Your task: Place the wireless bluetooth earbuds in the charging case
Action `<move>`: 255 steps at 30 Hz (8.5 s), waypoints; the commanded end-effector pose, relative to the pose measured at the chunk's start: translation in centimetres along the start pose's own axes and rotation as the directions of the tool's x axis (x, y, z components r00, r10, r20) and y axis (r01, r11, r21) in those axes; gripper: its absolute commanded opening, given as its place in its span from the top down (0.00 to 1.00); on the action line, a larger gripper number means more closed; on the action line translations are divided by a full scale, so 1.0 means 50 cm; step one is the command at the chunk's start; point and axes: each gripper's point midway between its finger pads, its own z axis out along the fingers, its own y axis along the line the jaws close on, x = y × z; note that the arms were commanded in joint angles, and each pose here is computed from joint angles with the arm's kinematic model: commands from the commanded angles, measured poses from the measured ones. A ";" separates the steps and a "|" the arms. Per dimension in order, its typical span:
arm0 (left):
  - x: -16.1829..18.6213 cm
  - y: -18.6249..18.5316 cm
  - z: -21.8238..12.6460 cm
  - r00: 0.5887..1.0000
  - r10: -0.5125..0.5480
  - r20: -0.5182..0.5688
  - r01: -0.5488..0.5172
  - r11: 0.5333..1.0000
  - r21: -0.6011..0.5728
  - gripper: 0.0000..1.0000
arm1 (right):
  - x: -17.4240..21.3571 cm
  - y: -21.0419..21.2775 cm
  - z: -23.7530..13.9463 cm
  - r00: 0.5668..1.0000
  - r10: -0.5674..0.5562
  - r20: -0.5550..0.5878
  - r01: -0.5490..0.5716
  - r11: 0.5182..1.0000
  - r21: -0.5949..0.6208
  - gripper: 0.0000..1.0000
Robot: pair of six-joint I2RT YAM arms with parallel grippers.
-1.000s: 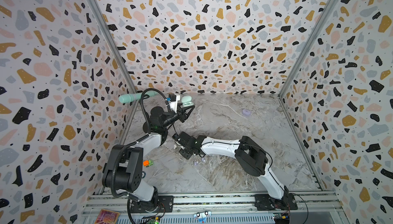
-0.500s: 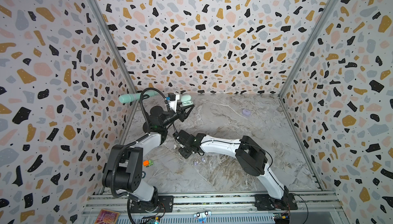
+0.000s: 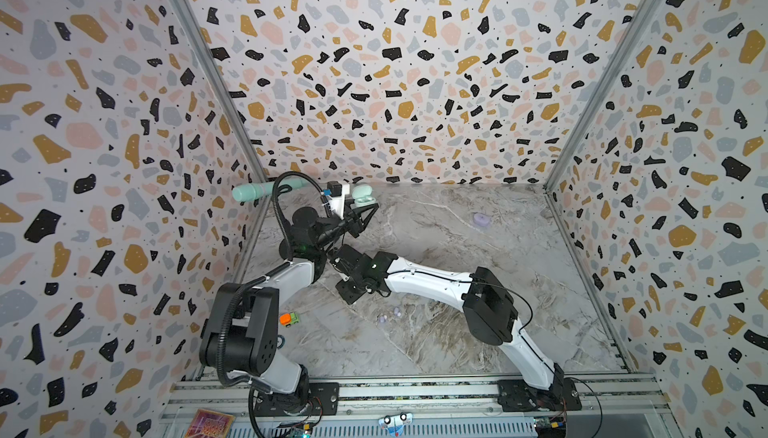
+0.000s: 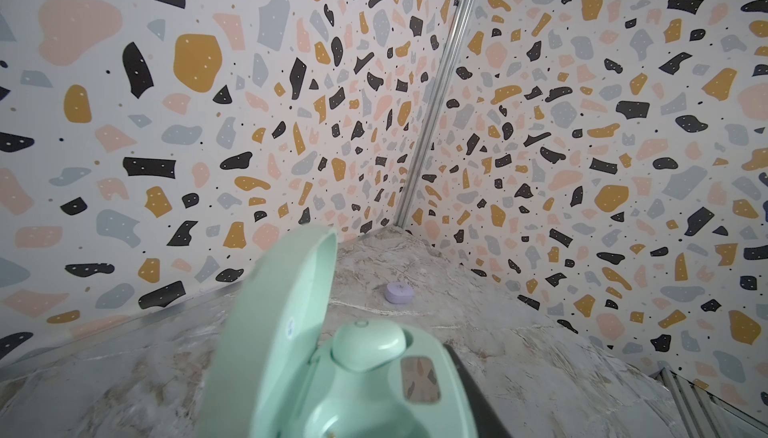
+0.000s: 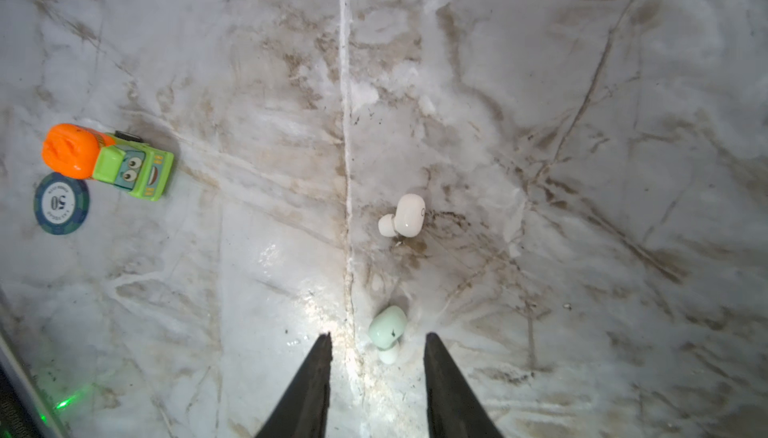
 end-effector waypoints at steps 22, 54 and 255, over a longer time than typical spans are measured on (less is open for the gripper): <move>-0.030 -0.005 0.002 0.998 0.049 0.038 -0.050 0.999 0.019 0.69 | 0.075 -0.011 0.063 0.983 0.007 -0.183 0.007 0.997 0.074 0.68; -0.022 -0.006 -0.001 0.999 0.038 0.034 -0.039 0.999 0.019 0.68 | 0.078 -0.036 0.035 0.992 -0.017 -0.129 0.036 0.988 0.149 0.84; 0.055 -0.342 0.019 0.965 0.220 0.141 -0.253 0.922 0.293 0.66 | 0.000 -0.214 -0.578 0.892 0.351 0.286 -0.330 0.936 -0.120 0.44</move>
